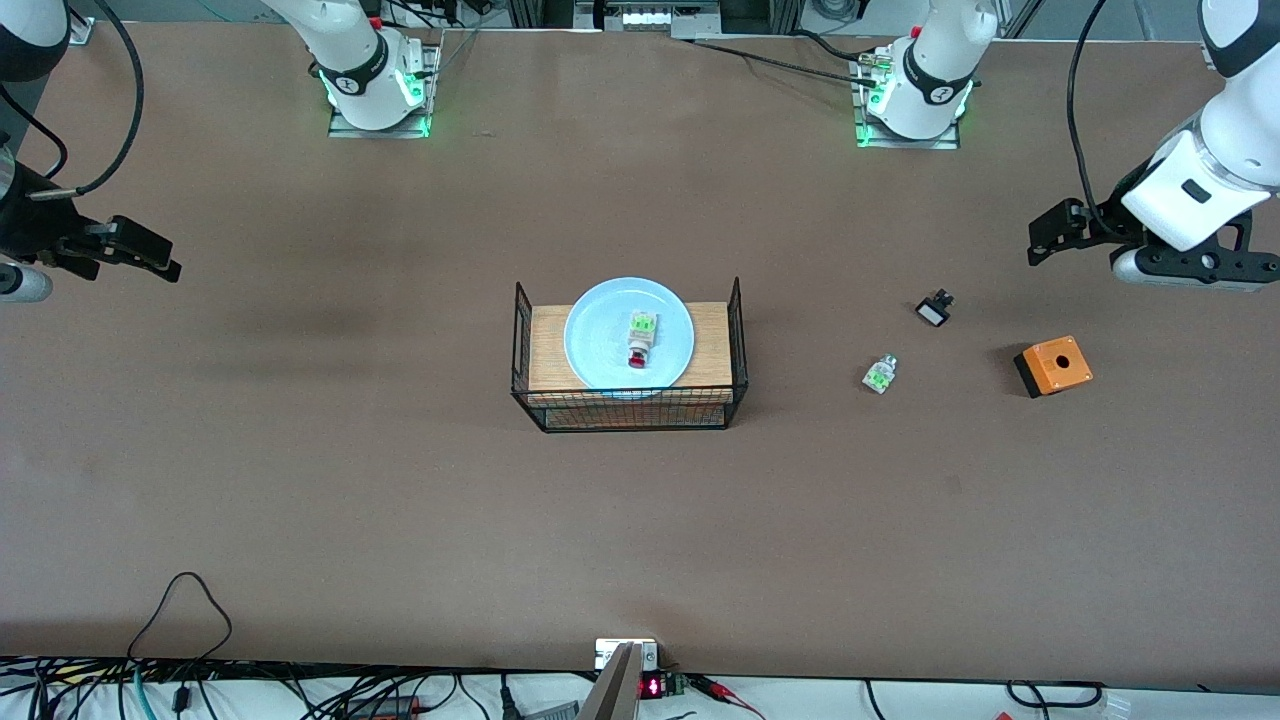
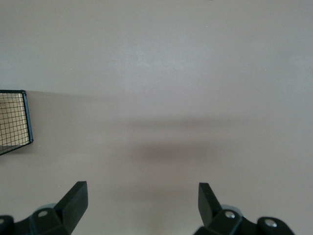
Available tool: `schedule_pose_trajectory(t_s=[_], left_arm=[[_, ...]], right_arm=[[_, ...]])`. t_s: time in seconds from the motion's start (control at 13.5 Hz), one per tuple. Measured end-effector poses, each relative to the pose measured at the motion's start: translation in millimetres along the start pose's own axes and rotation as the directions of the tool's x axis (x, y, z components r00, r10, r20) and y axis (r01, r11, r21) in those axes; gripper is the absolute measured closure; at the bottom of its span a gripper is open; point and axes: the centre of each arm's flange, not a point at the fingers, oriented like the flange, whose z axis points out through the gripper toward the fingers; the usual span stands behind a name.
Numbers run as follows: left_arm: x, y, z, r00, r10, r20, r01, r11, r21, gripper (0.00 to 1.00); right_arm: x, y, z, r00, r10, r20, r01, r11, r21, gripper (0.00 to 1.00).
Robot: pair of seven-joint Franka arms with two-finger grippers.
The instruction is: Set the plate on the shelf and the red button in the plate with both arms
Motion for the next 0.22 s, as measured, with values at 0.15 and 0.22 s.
schedule_pose_trajectory(t_s=[0.15, 0.22], left_arm=[[0.5, 5.6, -2.8, 1.0, 0.017, -0.003, -0.017, 1.0, 0.01, 0.0], [0.9, 5.9, -1.9, 1.0, 0.018, -0.002, -0.018, 1.0, 0.01, 0.0]], right_arm=[[0.0, 0.0, 0.0, 1.0, 0.0, 0.0, 0.0, 1.0, 0.0, 0.0], [0.0, 0.0, 0.0, 1.0, 0.0, 0.0, 0.0, 1.0, 0.0, 0.0]])
